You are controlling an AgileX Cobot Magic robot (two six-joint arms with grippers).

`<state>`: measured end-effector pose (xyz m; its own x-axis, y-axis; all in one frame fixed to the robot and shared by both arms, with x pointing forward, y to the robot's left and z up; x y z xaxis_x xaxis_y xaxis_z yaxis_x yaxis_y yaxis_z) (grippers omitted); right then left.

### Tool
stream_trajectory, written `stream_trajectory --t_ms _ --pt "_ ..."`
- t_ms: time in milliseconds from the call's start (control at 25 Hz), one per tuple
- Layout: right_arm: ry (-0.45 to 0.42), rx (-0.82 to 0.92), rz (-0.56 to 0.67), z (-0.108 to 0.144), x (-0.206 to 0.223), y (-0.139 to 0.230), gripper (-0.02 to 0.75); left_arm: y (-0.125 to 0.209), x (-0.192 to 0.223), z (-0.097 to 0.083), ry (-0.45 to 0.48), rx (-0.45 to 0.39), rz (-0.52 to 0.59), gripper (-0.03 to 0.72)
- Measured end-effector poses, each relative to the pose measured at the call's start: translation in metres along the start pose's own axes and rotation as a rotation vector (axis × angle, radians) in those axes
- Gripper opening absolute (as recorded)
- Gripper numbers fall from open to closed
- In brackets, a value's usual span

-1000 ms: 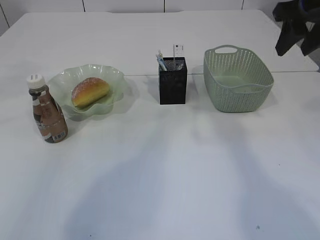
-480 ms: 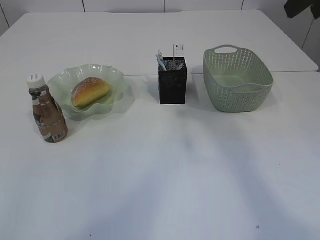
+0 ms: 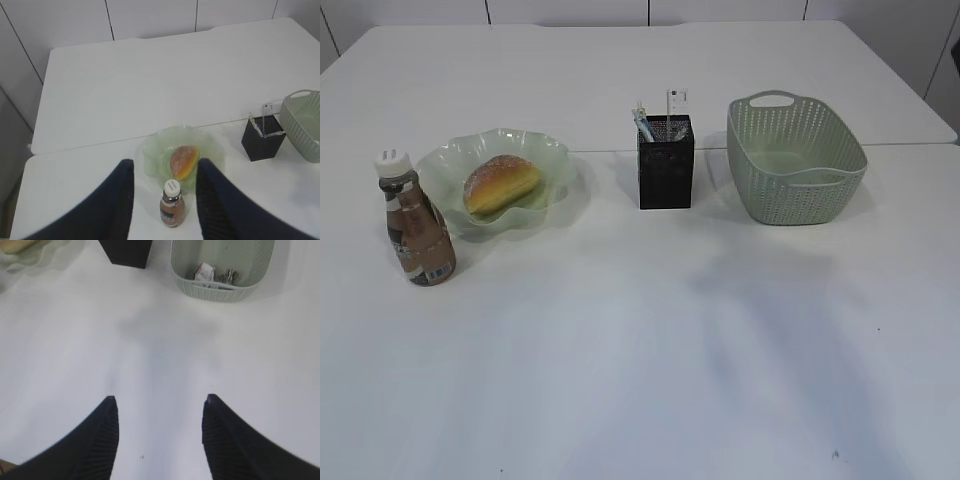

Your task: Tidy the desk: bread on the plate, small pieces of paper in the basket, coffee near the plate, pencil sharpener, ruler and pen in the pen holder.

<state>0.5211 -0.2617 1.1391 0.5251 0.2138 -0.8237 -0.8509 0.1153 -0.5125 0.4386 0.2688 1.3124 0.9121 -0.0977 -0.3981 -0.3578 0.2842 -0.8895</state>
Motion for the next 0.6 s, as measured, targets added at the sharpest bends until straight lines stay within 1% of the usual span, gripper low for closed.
stream_trajectory --t_ms 40,120,160,200,320,400,440,480,600 --pt "0.000 -0.004 0.003 -0.001 -0.003 0.008 0.427 0.008 -0.004 -0.001 0.001 0.002 0.011 0.290" --pt "0.000 -0.004 0.003 -0.001 -0.003 0.008 0.427 0.026 -0.018 -0.002 0.003 0.003 0.019 0.290" --pt "-0.001 -0.028 -0.007 -0.001 -0.013 0.027 0.426 0.037 -0.024 -0.003 0.004 0.007 0.029 0.290" --pt "-0.002 -0.045 -0.018 -0.001 -0.020 0.037 0.426 0.048 -0.028 -0.004 0.006 0.014 0.040 0.290" --pt "-0.004 -0.086 -0.037 -0.001 -0.031 0.054 0.426 0.076 -0.056 -0.004 0.002 0.018 0.016 0.290" --pt "-0.005 -0.109 -0.053 -0.002 -0.038 0.071 0.426 0.092 -0.082 -0.004 -0.002 0.010 -0.033 0.290" --pt "-0.005 -0.109 -0.053 -0.002 -0.038 0.071 0.426 0.100 -0.093 -0.004 -0.002 0.006 -0.058 0.290" --pt "-0.005 -0.122 -0.063 -0.003 -0.043 0.083 0.426 0.107 -0.100 -0.005 0.001 0.006 -0.072 0.290" --pt "-0.013 -0.145 -0.071 -0.003 -0.047 0.102 0.426 0.129 -0.120 -0.009 0.012 0.029 -0.117 0.290"
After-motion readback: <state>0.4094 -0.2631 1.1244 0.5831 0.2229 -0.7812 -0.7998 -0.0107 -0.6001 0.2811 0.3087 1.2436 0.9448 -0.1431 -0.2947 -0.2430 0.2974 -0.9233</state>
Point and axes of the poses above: a point on each arm's last joint axis where the gripper is mounted, x pointing out along that axis toward the gripper, z along the wrist's bending axis when the last joint is at zero, y = z × x, the point moved 6 cm from there along x, pointing out along that axis toward the gripper, and after that the axes turned 14 degrees about x, right-handed, at the moved point
